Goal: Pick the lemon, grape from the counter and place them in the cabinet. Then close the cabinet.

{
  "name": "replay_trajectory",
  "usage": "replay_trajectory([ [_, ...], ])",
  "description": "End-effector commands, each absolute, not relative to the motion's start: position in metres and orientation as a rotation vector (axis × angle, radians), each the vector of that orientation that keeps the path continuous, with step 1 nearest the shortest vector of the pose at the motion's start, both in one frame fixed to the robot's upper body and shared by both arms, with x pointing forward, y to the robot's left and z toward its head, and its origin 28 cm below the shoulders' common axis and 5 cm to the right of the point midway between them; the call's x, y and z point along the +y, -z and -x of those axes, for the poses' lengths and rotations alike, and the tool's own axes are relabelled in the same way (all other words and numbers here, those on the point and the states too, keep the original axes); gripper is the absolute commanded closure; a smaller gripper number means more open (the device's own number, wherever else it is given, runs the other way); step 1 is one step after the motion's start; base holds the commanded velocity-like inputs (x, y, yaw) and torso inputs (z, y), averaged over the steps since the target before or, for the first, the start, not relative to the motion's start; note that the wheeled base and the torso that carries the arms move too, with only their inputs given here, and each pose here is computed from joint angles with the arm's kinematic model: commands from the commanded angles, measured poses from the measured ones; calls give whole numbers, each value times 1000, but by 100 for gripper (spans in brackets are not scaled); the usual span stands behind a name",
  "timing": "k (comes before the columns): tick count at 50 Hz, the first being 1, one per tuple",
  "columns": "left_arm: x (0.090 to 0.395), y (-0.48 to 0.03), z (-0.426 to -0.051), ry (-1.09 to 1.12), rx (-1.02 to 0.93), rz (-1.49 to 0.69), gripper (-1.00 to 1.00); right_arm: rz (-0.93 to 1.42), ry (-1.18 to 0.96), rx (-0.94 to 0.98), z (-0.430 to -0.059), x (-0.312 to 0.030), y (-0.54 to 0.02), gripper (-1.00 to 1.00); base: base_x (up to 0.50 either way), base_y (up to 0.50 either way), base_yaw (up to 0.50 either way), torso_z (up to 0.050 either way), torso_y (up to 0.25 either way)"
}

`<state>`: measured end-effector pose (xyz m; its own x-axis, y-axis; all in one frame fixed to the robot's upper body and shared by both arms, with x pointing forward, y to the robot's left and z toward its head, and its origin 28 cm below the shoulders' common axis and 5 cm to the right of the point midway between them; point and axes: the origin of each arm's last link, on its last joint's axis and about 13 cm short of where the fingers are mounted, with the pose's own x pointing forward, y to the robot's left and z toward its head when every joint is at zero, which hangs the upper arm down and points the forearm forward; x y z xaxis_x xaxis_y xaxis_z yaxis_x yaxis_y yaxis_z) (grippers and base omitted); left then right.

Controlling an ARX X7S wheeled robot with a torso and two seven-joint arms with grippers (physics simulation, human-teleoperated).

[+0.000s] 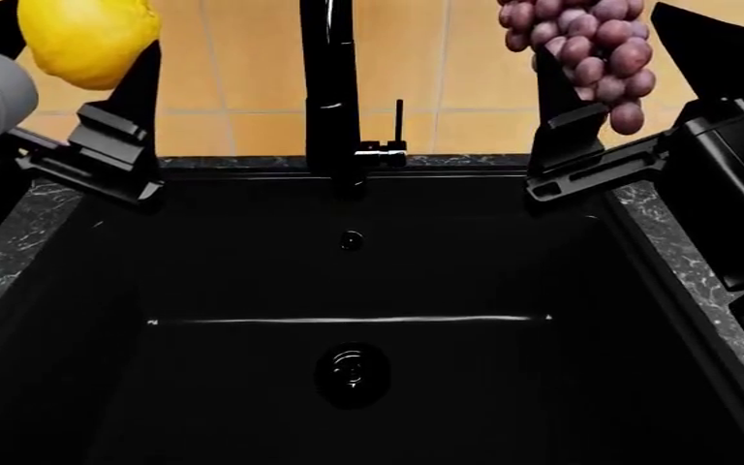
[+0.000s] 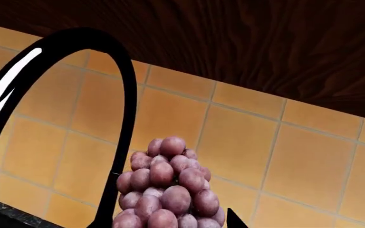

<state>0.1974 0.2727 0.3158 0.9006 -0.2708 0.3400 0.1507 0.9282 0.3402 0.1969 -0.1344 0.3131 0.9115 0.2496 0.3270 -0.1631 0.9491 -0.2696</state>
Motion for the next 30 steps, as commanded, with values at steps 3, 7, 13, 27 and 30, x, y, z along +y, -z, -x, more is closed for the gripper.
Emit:
replay_trajectory([
  [3,275,-316,-191,192,-426,-284,100,242,-187,-392,-196,-137,-316,100,0,0,0,0,0],
  [7,275,-316,-183,184,-453,-276,100,239,-179,-396,-195,-138,-316,100,0,0,0,0,0],
  [13,275,-315,-181,183,-460,-281,100,235,-158,-441,-185,-141,-323,100,0,0,0,0,2],
  [27,276,-311,-183,180,-446,-284,100,241,-117,-589,-139,-146,-347,100,0,0,0,0,1],
  [30,276,-311,-183,178,-445,-283,100,239,-116,-614,-131,-146,-350,100,0,0,0,0,0],
])
